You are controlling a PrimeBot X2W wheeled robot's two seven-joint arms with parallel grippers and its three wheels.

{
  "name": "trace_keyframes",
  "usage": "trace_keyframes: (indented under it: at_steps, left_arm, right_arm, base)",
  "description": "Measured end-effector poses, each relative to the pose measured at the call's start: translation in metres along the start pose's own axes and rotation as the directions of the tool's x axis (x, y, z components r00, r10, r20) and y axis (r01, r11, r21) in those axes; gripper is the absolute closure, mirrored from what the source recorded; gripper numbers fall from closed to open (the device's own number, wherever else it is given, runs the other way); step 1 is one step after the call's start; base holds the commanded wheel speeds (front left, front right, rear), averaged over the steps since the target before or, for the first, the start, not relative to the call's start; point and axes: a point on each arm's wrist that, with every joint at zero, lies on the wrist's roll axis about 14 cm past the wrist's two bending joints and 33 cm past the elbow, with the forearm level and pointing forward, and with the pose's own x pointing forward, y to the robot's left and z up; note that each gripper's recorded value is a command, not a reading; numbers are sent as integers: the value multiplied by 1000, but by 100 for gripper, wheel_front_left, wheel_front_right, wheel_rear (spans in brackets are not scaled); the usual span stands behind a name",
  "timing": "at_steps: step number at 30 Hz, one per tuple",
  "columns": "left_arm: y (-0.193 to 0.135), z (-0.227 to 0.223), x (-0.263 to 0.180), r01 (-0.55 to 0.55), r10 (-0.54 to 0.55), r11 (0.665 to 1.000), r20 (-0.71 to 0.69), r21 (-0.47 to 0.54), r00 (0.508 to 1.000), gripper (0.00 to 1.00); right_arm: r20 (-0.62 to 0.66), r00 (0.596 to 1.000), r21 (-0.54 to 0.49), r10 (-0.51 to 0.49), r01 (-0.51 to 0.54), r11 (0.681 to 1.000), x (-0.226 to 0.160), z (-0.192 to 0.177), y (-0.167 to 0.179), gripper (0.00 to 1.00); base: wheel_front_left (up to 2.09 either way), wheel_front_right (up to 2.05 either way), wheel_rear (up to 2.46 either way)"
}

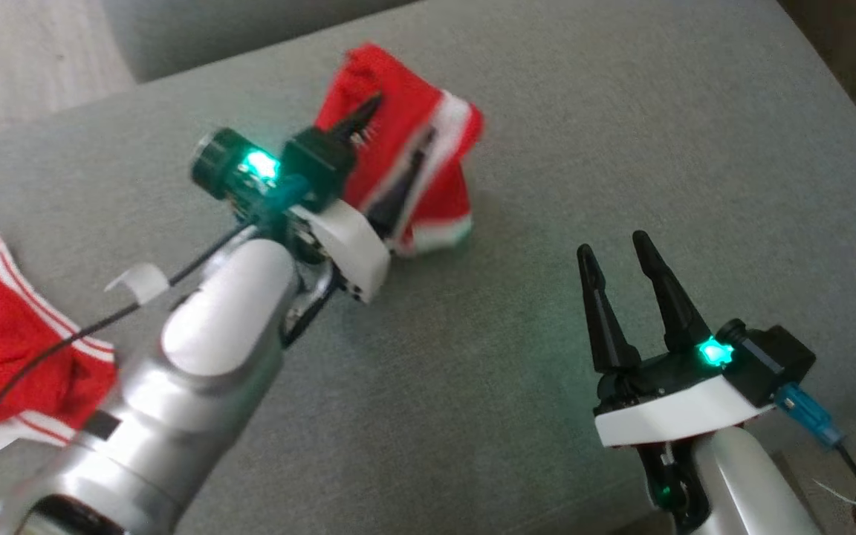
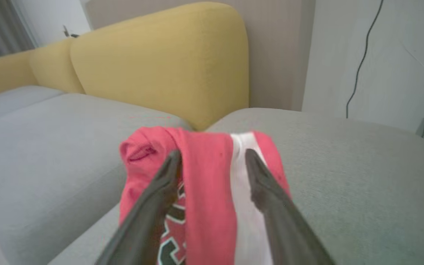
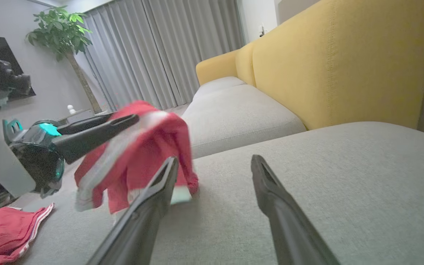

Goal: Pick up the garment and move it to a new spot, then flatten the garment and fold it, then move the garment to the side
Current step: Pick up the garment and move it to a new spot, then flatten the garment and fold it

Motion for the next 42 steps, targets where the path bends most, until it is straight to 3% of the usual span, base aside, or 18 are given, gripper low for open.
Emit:
trace_keyframes:
  at_steps: [4,10,18,21,25,30,36,39,42]
  left_arm:
    - [-16,-17,8,45,-47,997,-31,-65,998,0]
    - [-2,-16,-5,0,0,997,-11,-72,1000,0]
    - [52,9,-50,-203,208,977,78,-69,975,0]
    - [88,13,-94,-353,360,932,108,-81,927,0]
    - [106,-12,-150,-496,507,859,75,-126,859,0]
    - [98,-57,-216,-637,647,745,-14,-198,762,0]
    - [74,-86,-261,-736,752,605,-85,-302,653,0]
    - [64,-90,-266,-745,766,578,-94,-332,636,0]
    - [64,-89,-267,-742,763,589,-84,-320,641,0]
  right_arm:
    - [-14,1000,-4,-25,25,1000,0,-4,-8,0]
    - [-12,1000,5,6,-6,1000,7,-5,0,0]
    - [0,996,5,86,-86,996,22,-5,23,0]
    - [-6,991,0,130,-130,991,28,-8,37,0]
    - [-35,984,-2,177,-177,984,27,-19,52,0]
    - [-52,972,-8,228,-229,973,29,-25,69,0]
    - [-75,965,-12,252,-254,967,26,-32,77,0]
    - [-90,964,-13,249,-251,968,25,-37,76,0]
    - [-98,962,-18,256,-259,966,26,-40,78,0]
  base:
    - [0,0,0]
    - [0,0,0]
    - [0,0,0]
    - [0,0,0]
    - [0,0,0]
    - [0,0,0]
    - [0,0,0]
    - [0,0,0]
    - [0,0,0]
